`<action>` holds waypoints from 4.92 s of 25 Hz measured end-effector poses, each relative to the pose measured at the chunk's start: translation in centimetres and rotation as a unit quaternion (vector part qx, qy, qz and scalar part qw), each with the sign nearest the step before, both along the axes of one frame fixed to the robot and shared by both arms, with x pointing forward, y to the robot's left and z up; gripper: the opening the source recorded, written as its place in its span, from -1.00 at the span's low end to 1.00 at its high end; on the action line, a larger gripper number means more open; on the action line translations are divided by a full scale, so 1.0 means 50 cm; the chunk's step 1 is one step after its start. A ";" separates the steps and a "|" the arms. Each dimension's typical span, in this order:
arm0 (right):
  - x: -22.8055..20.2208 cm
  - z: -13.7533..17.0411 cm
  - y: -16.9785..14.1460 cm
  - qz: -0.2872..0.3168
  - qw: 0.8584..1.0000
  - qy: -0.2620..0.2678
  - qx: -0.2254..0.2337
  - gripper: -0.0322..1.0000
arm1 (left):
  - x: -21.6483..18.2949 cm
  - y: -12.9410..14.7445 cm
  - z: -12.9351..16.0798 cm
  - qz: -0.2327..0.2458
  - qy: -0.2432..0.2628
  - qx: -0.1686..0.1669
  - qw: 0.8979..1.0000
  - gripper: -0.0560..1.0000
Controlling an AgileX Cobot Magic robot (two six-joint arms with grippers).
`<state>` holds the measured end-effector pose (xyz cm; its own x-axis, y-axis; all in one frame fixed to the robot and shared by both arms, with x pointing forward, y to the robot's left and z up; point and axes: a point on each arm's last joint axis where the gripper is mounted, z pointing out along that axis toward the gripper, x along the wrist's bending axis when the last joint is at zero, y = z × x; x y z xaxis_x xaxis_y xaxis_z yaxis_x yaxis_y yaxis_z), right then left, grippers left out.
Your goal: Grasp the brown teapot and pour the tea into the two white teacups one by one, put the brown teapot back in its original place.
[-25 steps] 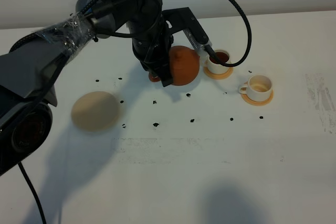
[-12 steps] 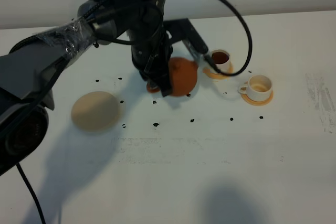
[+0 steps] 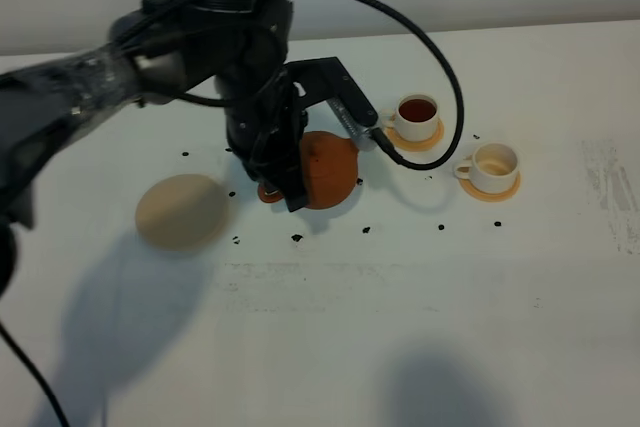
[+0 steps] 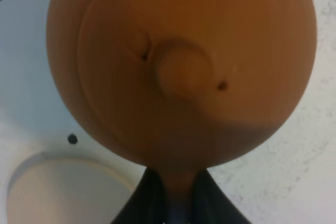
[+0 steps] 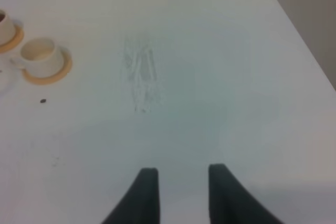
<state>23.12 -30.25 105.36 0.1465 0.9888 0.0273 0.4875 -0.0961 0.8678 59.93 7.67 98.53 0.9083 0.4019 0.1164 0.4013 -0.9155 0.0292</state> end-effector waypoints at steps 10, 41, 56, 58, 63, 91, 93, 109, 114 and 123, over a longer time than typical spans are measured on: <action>0.000 0.000 0.000 0.000 1.000 0.000 0.000 -0.50 | -0.011 0.017 -0.031 0.077 -0.047 -0.078 0.993 -0.72; 0.000 0.000 0.000 0.000 1.000 0.000 0.000 -0.50 | 0.053 -0.035 -0.121 0.162 0.041 -0.065 0.984 -0.72; 0.000 0.000 0.000 0.000 1.000 0.000 0.001 -0.50 | 0.015 -0.113 0.017 0.088 0.017 -0.089 0.992 -0.72; 0.000 0.000 0.000 0.000 1.000 0.000 0.001 -0.50 | 0.013 -0.120 0.024 0.073 0.007 -0.087 0.994 -0.72; 0.000 0.000 0.000 0.000 1.000 0.000 0.000 -0.50 | 0.028 -0.123 0.033 0.054 -0.029 -0.069 0.996 -0.72; 0.000 0.000 0.000 0.000 1.000 0.000 0.000 -0.50 | 0.094 -0.233 -0.029 -0.286 -0.212 0.018 0.934 -0.72; 0.000 0.000 0.000 0.000 1.000 0.000 0.000 -0.50 | 0.091 -0.239 -0.028 -0.308 -0.217 0.023 0.926 -0.72; 0.000 0.000 0.000 0.000 1.000 0.000 0.000 -0.50 | 0.093 -0.263 -0.019 -0.372 -0.280 0.076 0.882 -0.72; 0.000 0.000 0.000 0.000 1.000 0.000 0.000 -0.50 | 0.096 -0.268 -0.024 -0.388 -0.295 0.103 0.867 -0.72; 0.000 0.000 0.000 0.000 1.000 0.000 0.000 -0.50 | 0.102 -0.269 -0.028 -0.427 -0.319 0.137 0.835 -0.72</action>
